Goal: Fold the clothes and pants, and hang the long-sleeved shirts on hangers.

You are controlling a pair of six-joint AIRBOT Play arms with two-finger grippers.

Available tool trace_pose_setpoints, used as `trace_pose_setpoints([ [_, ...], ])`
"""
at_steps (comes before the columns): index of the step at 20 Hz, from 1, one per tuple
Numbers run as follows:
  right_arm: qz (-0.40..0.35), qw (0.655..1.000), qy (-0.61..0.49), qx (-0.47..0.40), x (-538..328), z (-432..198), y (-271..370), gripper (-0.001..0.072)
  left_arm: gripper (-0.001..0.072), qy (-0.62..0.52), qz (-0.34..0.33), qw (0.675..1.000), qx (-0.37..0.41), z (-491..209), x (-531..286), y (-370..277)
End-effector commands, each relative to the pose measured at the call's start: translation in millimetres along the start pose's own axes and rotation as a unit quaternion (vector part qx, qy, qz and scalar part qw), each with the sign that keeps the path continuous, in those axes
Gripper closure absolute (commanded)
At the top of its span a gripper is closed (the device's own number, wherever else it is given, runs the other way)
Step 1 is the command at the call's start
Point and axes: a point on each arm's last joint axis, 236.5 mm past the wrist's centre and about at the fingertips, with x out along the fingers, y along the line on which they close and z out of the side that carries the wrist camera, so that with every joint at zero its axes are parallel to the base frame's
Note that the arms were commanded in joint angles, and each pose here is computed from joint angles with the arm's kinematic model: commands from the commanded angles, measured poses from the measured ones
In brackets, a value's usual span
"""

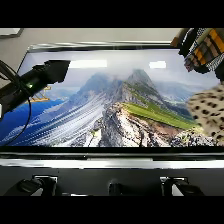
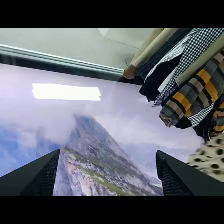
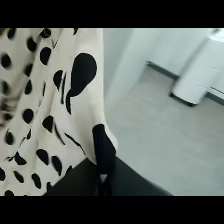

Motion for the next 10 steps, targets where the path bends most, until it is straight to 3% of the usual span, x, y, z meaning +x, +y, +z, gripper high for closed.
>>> trace_pose_setpoints([
  [1,-0.089,0.994,-0.024,0.053,35.9,9.3,-35.5,0.0697,-0.0013,0.001,-0.001,1.000,0.000,-0.5,-0.1,-0.6],
  [5,-0.104,0.983,-0.050,0.140,61.7,25.6,-62.6,0.0698,-0.0013,0.002,0.000,1.000,0.000,-1.0,0.6,0.2],
  [10,-0.116,0.975,-0.078,0.170,92.3,52.1,-74.0,0.0698,-0.0013,0.004,0.001,1.000,-0.001,-2.8,2.4,1.4],
])
